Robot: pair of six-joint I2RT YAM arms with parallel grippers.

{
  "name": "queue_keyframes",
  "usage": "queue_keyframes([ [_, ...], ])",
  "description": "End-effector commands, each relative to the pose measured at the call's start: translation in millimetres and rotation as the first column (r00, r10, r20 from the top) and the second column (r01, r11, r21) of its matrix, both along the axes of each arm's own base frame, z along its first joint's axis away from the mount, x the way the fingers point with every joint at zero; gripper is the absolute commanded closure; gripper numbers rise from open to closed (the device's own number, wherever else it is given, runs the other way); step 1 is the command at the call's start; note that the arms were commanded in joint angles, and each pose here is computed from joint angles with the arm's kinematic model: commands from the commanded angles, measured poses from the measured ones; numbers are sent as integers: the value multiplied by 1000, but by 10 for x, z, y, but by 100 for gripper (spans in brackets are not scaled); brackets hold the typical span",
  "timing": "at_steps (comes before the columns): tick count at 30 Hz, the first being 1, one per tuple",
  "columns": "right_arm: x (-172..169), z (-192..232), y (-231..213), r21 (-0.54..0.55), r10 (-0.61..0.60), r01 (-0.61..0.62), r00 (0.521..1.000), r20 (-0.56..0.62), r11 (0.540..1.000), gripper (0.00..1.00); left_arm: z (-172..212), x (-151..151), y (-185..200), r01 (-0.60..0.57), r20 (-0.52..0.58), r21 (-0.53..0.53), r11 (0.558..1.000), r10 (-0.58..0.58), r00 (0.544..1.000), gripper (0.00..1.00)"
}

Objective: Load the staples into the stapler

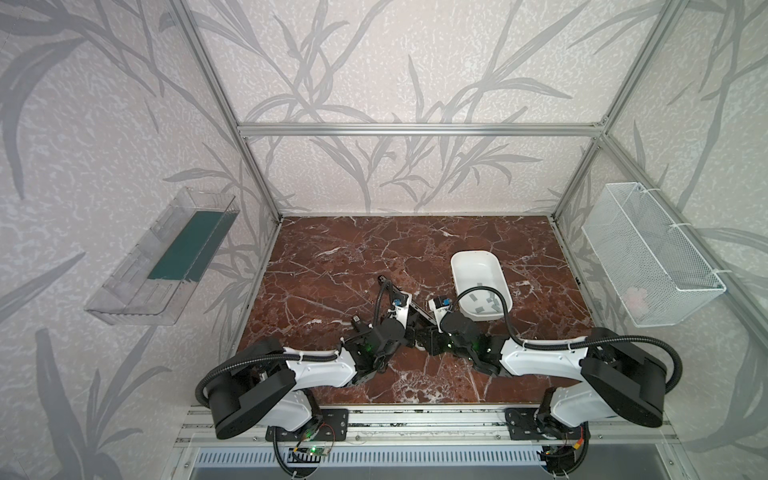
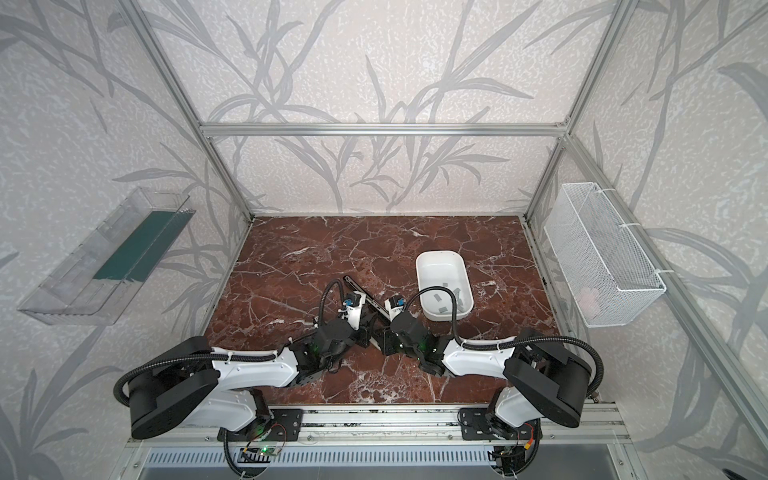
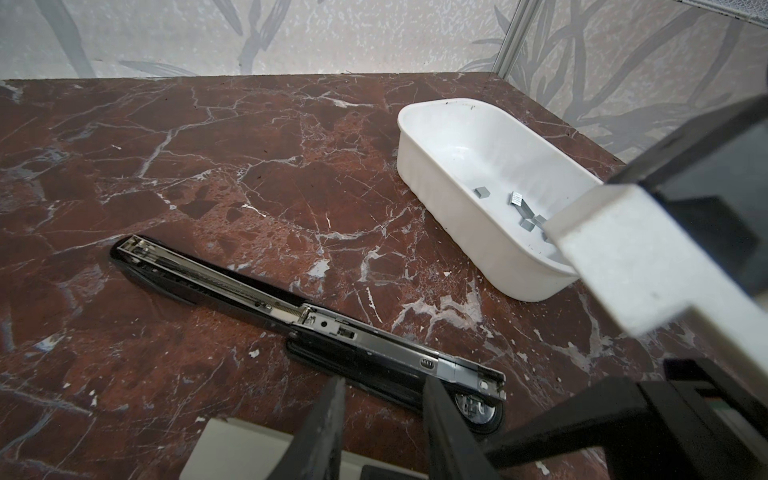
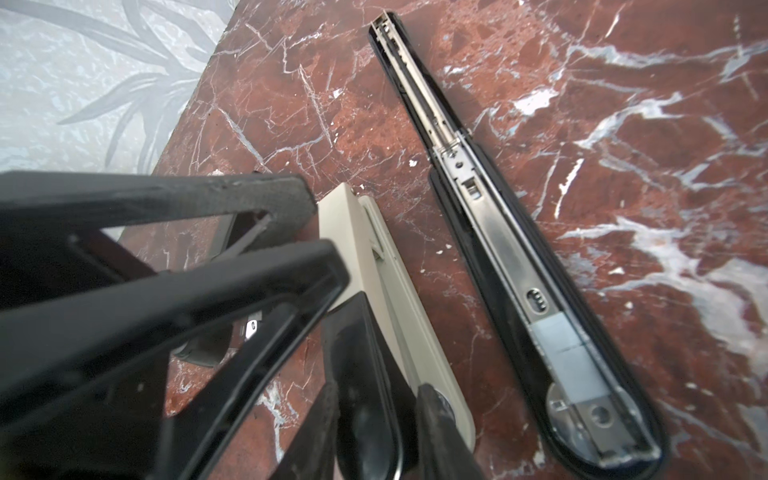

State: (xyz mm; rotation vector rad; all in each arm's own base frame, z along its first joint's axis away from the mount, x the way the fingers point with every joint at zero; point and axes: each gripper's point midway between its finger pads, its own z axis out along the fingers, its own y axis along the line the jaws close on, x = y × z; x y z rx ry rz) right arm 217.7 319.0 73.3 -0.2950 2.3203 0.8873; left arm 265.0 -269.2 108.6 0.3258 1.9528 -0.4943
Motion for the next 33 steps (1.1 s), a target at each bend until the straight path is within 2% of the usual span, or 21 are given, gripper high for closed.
queue_keyframes([
  [1,-113,-232,-111,-60,-4,1,999,-54,998,71,-49,23,-18,-17,-26,-29,999,16,1000,65],
  [7,-152,-289,-203,-107,-2,0,1000,-12,994,74,-260,45,-77,-17,-60,-17,1000,16,998,66],
  [11,-295,-393,-180,-169,29,-24,999,27,985,74,-411,49,-74,-29,-62,-36,999,26,998,66],
  [14,-349,-540,-201,-186,30,-26,999,17,982,74,-527,42,-40,-42,-58,-48,998,39,998,66],
  [21,-396,-602,-183,-195,24,-16,999,37,981,75,-514,53,6,-57,-51,-23,998,56,997,66],
  [26,-360,-335,-155,-182,31,-9,993,116,983,71,-383,99,83,-88,-24,12,996,89,996,64],
  [30,-299,61,-154,-188,60,-21,976,208,982,63,-60,181,147,-117,5,49,992,117,993,60],
  [33,-224,306,-251,-197,47,8,962,270,980,59,78,297,303,-162,-50,40,986,164,985,57],
])
